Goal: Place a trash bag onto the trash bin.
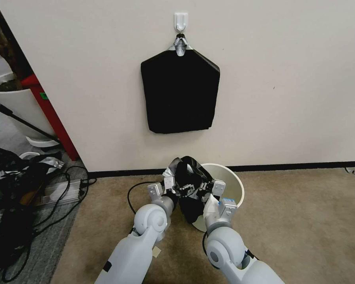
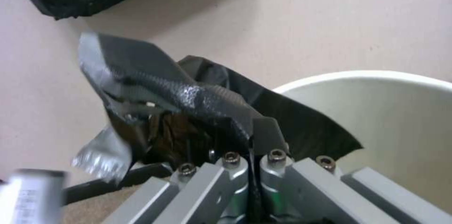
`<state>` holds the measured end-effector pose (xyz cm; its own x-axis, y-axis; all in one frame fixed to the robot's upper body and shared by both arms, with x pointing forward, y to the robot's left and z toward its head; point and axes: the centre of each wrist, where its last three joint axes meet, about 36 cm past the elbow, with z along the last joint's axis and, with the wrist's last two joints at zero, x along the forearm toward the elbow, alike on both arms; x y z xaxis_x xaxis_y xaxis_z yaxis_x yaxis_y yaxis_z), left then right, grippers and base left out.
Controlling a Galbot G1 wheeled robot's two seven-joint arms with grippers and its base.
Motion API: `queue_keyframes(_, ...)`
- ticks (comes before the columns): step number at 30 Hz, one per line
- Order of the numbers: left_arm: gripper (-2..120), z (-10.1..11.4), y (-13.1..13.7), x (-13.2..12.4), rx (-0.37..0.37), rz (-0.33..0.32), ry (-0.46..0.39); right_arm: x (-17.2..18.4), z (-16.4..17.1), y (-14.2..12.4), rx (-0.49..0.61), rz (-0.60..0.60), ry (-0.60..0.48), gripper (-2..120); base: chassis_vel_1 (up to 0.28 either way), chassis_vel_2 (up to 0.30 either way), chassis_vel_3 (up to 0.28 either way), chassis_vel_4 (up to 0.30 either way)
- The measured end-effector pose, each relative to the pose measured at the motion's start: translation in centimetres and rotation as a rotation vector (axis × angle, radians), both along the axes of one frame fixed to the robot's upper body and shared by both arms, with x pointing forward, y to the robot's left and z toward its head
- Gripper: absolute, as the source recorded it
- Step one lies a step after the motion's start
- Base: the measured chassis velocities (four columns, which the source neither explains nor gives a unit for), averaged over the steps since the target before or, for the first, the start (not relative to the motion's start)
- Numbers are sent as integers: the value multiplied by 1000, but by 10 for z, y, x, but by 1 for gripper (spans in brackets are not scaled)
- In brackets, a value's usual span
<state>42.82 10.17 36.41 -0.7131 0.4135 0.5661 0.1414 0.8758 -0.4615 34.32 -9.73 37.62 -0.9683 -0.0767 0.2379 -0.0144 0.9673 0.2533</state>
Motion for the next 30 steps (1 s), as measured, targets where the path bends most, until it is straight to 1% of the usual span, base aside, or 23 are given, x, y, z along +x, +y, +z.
queue_keyframes(1, 69, 0, -2, 0, 15, -11, 7, 0, 0, 0, -5, 5, -5, 0, 0, 0, 0, 0)
queue_keyframes(3, 59, -1, -5, 0, 61, -37, 17, -2, -2, 1, -20, 18, -17, 0, 0, 0, 0, 0)
queue_keyframes(4, 59, -1, -5, 0, 61, -37, 17, -2, -2, 1, -20, 18, -17, 0, 0, 0, 0, 0)
queue_keyframes(7, 45, -2, -3, 0, 106, -41, 21, -5, -4, -1, -46, 36, -38, 0, 0, 0, 0, 0)
queue_keyframes(8, 45, -2, -3, 0, 106, -41, 21, -5, -4, -1, -46, 36, -38, 0, 0, 0, 0, 0)
queue_keyframes(9, 40, -1, 2, 0, 126, -30, 18, -7, -6, -3, -64, 45, -51, 0, 0, 0, 0, 0)
queue_keyframes(10, 32, -1, 9, 0, 142, -17, 15, -8, -7, -5, -82, 52, -63, 0, 0, 0, 0, 0)
queue_keyframes(11, 32, -1, 9, 0, 142, -17, 15, -8, -7, -5, -82, 52, -63, 0, 0, 0, 0, 0)
queue_keyframes(13, 22, 2, 22, 0, 163, 8, 9, -8, -13, -9, -124, 64, -95, 0, 0, 0, 0, 0)
queue_keyframes(14, 19, 3, 26, 0, 164, 14, 8, -8, -15, -11, -138, 68, -106, 0, 0, 0, 0, 0)
queue_keyframes(15, 14, 4, 36, -1, 164, 31, 6, -7, -19, -15, -175, 78, -135, 0, 0, 0, 0, 0)
queue_keyframes(16, 14, 4, 36, -1, 164, 31, 6, -7, -19, -15, -175, 78, -135, 0, 0, 0, 0, 0)
queue_keyframes(17, 9, 6, 43, -2, 158, 42, 4, -6, -23, -18, -205, 87, -158, 0, 0, 0, 0, 0)
queue_keyframes(20, 7, 10, 59, -8, 141, 75, -9, -2, -34, -30, -289, 127, -232, 0, 0, 0, 0, 0)
queue_keyframes(21, 7, 10, 59, -8, 141, 75, -9, -2, -34, -30, -289, 127, -232, 0, 0, 0, 0, 0)
queue_keyframes(23, 7, 10, 69, -16, 131, 79, -31, 2, -38, -38, -319, 169, -298, 0, 0, 0, 0, 0)
queue_keyframes(24, 7, 9, 73, -21, 131, 72, -52, 5, -37, -43, -325, 200, -338, 0, 0, 0, 0, 0)
queue_keyframes(26, 7, 9, 74, -23, 131, 68, -66, 6, -37, -45, -325, 212, -348, 0, 0, 0, 0, 0)
queue_keyframes(28, 7, 9, 79, -29, 134, 42, -127, 9, -32, -52, -324, 246, -373, 0, 0, 0, 0, 0)
queue_keyframes(29, 7, 9, 84, -32, 143, 2, -191, 12, -27, -57, -316, 251, -362, 0, 0, 0, 0, 0)
queue_keyframes(30, 7, 9, 84, -32, 143, 2, -191, 12, -27, -57, -316, 251, -362, 0, 0, 0, 0, 0)
